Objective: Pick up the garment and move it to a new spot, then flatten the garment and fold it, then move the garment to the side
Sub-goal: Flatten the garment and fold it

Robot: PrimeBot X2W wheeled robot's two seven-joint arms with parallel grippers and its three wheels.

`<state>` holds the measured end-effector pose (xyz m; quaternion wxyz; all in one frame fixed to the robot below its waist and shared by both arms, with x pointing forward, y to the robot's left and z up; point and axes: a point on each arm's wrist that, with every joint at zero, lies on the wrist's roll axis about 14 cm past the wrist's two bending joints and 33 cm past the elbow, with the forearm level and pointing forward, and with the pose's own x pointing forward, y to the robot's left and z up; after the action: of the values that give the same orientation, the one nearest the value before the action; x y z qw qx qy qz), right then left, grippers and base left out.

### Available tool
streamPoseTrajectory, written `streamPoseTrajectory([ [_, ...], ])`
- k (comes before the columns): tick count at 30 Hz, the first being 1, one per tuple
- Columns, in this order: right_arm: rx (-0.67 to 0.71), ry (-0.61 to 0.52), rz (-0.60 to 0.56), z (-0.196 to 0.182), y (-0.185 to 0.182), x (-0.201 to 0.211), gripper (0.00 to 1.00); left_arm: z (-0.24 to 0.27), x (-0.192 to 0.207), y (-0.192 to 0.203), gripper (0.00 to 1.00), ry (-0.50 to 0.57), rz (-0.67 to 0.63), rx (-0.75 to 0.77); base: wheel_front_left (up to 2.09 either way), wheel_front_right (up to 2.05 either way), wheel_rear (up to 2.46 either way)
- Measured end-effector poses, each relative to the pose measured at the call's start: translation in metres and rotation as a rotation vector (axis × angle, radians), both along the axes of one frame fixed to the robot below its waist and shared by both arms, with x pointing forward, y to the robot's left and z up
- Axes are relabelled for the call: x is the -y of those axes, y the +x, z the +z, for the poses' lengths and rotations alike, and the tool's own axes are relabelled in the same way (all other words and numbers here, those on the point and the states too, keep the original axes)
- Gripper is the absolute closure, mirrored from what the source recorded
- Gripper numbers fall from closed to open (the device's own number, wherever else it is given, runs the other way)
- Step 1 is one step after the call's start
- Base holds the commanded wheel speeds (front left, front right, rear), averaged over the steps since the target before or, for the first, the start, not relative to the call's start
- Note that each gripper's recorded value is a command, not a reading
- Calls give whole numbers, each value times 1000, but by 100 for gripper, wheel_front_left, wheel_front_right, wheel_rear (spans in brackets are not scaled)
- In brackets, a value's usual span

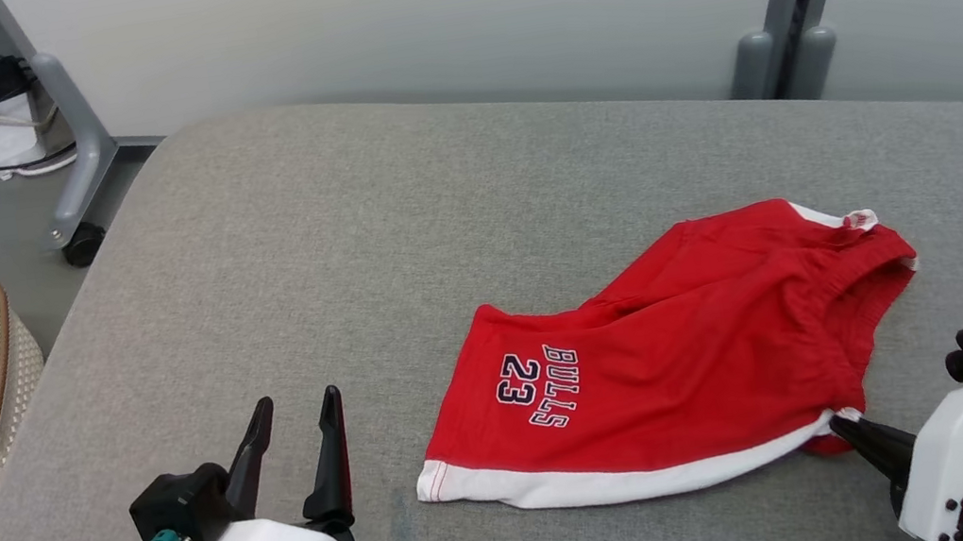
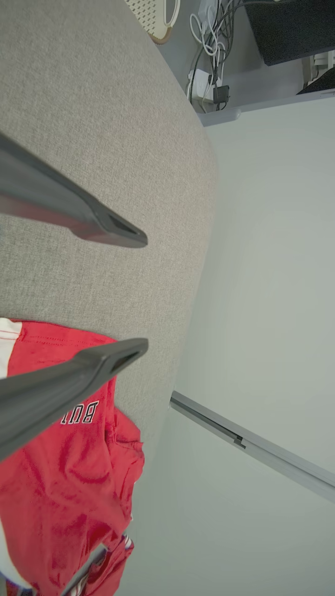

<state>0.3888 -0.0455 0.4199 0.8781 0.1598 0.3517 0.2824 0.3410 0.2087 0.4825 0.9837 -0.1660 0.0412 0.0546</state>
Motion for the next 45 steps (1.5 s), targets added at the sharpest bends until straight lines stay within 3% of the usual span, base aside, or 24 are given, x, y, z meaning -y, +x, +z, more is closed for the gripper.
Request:
streamPoseTrajectory([
  [11, -88, -67, -56, -1, -40, 54, 100, 3, 29, 10, 0, -6, -93, 9, 0, 0, 0],
  [14, -143, -69, -67, -10, -53, 57, 87, 3, 33, 13, 0, -3, -110, 7, 0, 0, 0],
  [15, -161, -69, -70, -12, -57, 58, 77, 3, 34, 13, 0, -2, -115, 6, 0, 0, 0],
  [16, -175, -66, -74, -14, -61, 58, 61, 3, 35, 14, 0, 0, -119, 6, 0, 0, 0],
  [17, -185, -66, -79, -16, -64, 58, 36, 3, 35, 15, 0, 1, -122, 5, 0, 0, 0],
  [18, -191, -69, -84, -16, -66, 59, 0, 3, 36, 15, 0, 3, -124, 4, 0, 0, 0],
  [25, -111, -55, -159, 3, -64, 71, 0, 7, 39, 19, 0, 13, -141, 15, 0, 0, 0],
  [33, 172, 0, -297, 67, -43, 96, 0, 27, 43, 31, 0, 40, -161, 83, 0, 0, 0],
  [37, 305, -24, -357, 91, -38, 111, 0, 39, 46, 36, 0, 67, -182, 121, 0, 0, 0],
  [45, 659, 31, -548, 155, -31, 141, 0, 55, 44, 33, 0, 104, -181, 173, 0, 0, 0],
])
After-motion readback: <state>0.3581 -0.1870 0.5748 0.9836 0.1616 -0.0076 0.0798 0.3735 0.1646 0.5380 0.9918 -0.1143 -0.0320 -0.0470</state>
